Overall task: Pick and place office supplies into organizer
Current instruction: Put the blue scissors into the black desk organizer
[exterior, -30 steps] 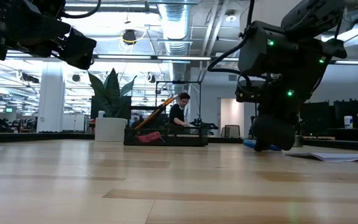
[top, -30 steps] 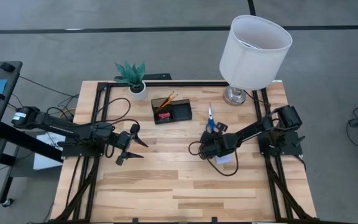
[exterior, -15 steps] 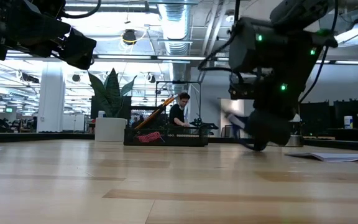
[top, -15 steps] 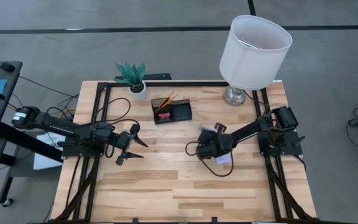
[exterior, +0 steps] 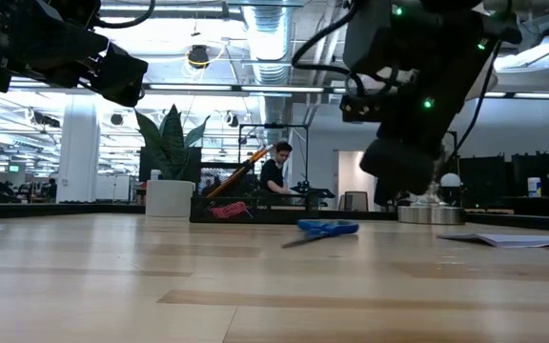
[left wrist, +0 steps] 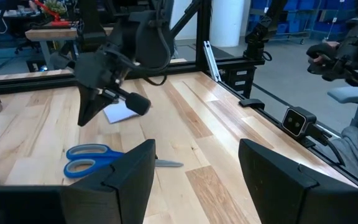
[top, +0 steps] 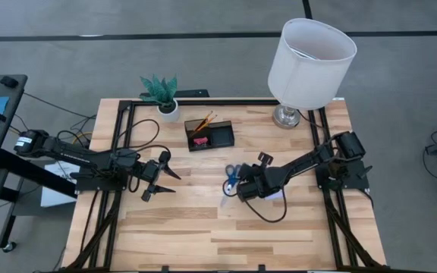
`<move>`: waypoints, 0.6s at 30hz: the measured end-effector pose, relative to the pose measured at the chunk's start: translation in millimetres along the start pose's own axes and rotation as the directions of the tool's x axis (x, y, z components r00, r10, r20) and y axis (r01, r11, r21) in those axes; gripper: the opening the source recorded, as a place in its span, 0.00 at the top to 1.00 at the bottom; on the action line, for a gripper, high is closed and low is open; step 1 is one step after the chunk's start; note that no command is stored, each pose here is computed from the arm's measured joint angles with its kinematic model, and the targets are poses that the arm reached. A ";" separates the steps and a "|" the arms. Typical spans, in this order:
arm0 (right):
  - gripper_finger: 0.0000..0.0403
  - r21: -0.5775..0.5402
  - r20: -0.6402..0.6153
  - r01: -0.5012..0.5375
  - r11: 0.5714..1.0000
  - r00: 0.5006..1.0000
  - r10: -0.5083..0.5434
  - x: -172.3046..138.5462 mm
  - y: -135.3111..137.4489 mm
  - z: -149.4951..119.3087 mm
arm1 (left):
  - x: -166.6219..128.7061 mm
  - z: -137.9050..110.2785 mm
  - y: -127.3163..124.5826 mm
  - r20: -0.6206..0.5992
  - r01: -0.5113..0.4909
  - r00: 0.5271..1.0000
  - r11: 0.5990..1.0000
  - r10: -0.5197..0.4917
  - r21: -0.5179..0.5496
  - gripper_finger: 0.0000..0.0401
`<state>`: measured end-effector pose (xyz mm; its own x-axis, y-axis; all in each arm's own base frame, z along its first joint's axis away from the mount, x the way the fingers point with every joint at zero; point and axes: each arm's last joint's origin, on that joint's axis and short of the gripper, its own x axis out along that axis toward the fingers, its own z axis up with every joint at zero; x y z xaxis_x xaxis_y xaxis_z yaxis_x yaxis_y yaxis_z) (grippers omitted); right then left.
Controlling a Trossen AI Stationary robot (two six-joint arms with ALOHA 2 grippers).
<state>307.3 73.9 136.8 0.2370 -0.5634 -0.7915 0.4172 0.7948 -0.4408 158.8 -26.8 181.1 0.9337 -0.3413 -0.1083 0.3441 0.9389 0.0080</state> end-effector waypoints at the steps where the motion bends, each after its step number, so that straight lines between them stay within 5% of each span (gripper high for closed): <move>1: 1.00 0.016 0.005 -0.002 1.000 1.000 0.002 -1.1 0.5 1.1 | 0.0 0.0 0.0 0.000 0.000 1.000 1.000 0.000 0.000 0.44; 10: 0.99 0.309 0.048 -0.085 0.947 0.996 0.074 -9.3 -3.7 32.0 | 0.0 0.0 0.0 0.000 0.000 1.000 1.000 0.000 -0.002 0.44; 18: 0.78 0.409 -0.045 -0.252 0.877 0.954 0.295 4.4 -19.4 51.6 | 0.0 0.0 -0.6 0.001 0.021 1.000 1.000 -0.021 -0.020 0.44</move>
<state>345.5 44.4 163.7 0.3097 -0.2931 -0.9045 0.6648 0.7469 -0.0144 158.6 -27.3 181.2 0.9264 -0.3607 -0.1077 0.3614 0.9323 -0.0140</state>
